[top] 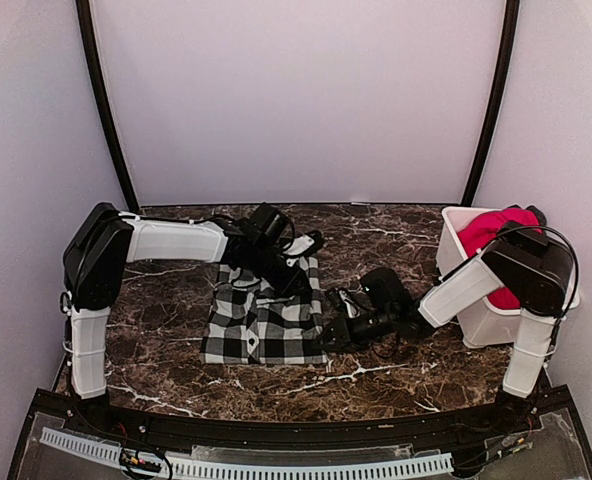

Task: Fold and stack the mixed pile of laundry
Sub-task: Smooth out the 2/3-rectangle-folded shirt at the center of the board.

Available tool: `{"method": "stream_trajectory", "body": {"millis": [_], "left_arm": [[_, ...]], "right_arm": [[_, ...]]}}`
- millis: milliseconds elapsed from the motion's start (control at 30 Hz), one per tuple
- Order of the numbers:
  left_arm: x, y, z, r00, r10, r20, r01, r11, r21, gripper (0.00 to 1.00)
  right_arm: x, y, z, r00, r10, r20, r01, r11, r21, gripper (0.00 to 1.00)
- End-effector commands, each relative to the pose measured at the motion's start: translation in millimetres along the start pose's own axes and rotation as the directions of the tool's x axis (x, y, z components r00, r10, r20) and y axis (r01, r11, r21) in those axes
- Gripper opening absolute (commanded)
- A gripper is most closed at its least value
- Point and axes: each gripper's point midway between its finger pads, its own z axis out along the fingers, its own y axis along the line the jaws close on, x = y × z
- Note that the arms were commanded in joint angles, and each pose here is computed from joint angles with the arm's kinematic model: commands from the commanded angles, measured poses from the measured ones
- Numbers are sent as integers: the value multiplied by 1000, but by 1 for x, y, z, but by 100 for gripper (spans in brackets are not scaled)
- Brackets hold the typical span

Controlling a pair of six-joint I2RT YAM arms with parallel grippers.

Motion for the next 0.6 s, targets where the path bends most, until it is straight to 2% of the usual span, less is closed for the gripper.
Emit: {"method": "stream_trajectory", "body": {"millis": [0,67,200,300,567], "left_arm": [[-3,-2,3,1000,3,7,-3,1000,18,11],[-5,2,2,1000,-6,14,6,1000,9,3],[-13,27,-4,997,-59,45,62,995,-74,0],[-20,48,-13,987,-130,93,139,985,-97,0],[-28,76,-17,958,-217,185,232,971,-61,0]], "right_arm": [[16,-12,5,999,26,-33,-25,999,23,18],[18,-14,6,999,30,-38,-29,999,25,13],[21,-17,6,998,39,-47,-38,999,27,0],[24,-21,7,997,49,-52,-47,998,39,0],[26,-26,7,996,62,-60,-58,996,63,0]]}}
